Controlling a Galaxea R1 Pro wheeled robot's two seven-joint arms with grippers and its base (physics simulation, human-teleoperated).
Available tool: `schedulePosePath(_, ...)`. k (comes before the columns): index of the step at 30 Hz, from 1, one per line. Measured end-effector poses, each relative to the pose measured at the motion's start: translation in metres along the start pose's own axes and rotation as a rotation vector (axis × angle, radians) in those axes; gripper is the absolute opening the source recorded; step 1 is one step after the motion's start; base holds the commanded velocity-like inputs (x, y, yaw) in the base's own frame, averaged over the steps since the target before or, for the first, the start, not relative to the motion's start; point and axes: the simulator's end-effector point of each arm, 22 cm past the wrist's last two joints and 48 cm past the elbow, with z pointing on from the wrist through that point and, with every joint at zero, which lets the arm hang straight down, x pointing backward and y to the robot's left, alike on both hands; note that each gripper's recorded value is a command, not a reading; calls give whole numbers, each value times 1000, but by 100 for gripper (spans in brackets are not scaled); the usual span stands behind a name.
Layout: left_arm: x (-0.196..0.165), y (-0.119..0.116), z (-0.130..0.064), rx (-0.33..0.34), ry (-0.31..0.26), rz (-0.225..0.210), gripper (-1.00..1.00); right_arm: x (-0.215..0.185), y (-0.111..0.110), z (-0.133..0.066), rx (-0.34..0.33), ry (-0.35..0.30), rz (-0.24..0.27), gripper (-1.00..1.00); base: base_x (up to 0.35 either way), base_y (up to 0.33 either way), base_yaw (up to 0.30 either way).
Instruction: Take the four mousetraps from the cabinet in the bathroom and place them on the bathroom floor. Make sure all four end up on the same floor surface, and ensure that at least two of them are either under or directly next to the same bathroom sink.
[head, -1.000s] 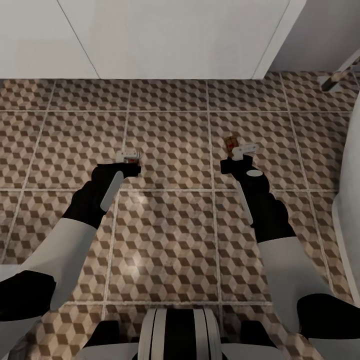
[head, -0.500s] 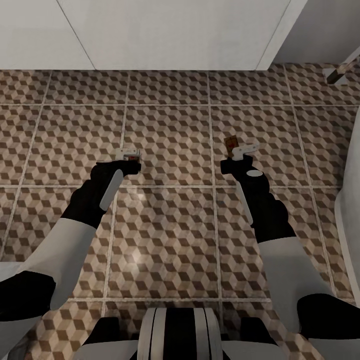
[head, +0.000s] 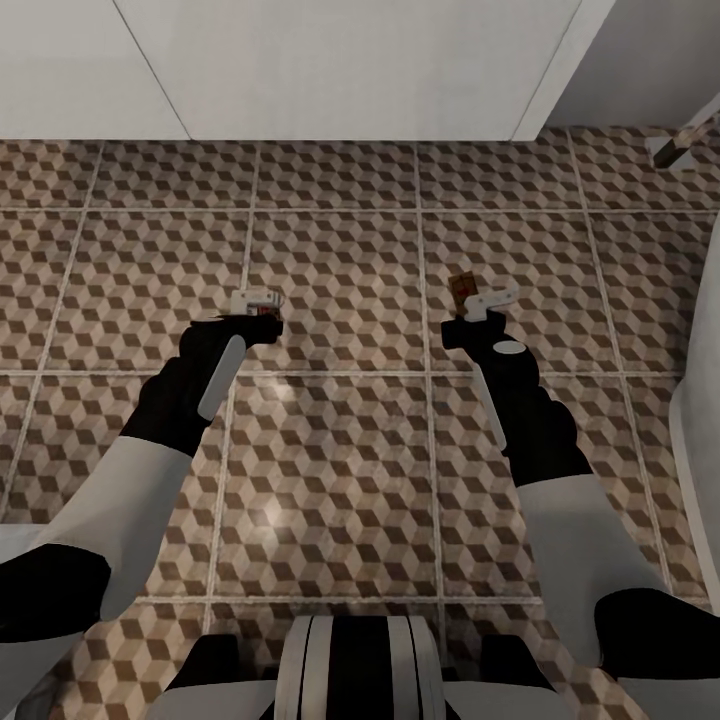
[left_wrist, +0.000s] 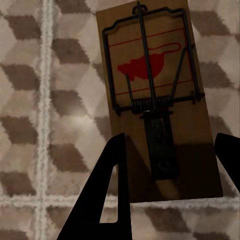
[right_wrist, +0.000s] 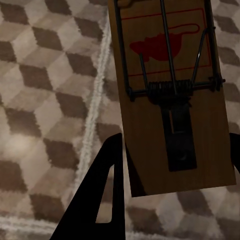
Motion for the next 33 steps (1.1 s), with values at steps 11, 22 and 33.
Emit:
schedulePosePath(11,-1,0,0,0,-2,0,-100,1,0,0,0,1,0,-100,182,0,0)
schedulePosePath(22,-1,-1,0,2,-2,2,-100,1,-1,0,1,2,-2,-100,12,0,0)
schedulePosePath(33,-1,-3,-1,4,-3,2,-100,2,-1,0,1,3,-2,-100,0,0,0)
